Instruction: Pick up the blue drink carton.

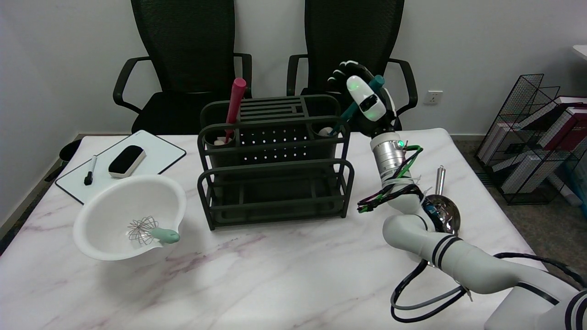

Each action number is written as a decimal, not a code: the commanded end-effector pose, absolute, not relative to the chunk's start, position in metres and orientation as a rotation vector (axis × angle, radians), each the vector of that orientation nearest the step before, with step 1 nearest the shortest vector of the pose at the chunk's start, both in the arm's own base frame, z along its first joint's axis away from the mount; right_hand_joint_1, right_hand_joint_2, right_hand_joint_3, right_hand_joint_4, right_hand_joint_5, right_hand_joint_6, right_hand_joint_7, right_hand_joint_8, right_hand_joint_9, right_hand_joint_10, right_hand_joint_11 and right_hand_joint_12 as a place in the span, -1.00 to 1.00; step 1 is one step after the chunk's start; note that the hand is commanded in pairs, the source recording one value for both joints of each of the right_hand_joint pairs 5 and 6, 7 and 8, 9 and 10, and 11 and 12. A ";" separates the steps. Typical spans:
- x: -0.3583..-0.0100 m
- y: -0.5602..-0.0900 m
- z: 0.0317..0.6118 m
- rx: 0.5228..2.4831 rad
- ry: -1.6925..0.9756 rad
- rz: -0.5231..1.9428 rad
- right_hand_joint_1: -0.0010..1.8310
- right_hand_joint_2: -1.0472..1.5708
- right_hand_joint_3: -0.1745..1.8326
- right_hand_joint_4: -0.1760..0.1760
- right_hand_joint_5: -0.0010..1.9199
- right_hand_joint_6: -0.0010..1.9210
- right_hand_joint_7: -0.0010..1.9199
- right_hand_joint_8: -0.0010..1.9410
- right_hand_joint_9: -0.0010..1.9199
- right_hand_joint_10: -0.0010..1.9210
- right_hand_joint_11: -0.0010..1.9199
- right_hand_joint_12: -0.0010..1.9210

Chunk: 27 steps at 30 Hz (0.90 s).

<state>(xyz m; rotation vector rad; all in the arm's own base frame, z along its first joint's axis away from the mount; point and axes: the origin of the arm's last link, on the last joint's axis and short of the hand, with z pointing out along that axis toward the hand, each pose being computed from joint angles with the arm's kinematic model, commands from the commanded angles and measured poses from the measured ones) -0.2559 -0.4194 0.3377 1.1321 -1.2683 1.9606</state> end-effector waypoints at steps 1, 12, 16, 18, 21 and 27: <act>-0.257 -0.422 0.337 1.110 -1.283 1.962 0.28 -0.06 0.11 0.00 0.00 0.00 0.24 0.22 -0.22 -0.22 -0.24 -0.24; -0.257 -0.424 0.337 1.105 -1.287 1.951 0.26 0.00 0.10 0.00 0.04 0.04 0.54 0.53 -0.11 -0.11 -0.24 -0.24; -0.257 -0.425 0.338 1.104 -1.286 1.952 0.25 0.03 0.10 0.00 0.10 0.10 0.59 0.57 0.12 0.12 -0.21 -0.21; -0.257 -0.425 0.338 1.102 -1.286 1.952 0.25 0.04 0.08 0.00 0.12 0.12 0.60 0.59 0.27 0.27 -0.05 -0.05; -0.257 -0.425 0.338 1.101 -1.288 1.954 0.25 0.05 0.08 0.00 0.17 0.17 0.61 0.59 0.34 0.34 0.18 0.18; -0.257 -0.425 0.338 1.101 -1.288 1.954 0.24 0.08 0.13 0.00 0.41 0.41 0.60 0.58 0.41 0.41 0.31 0.31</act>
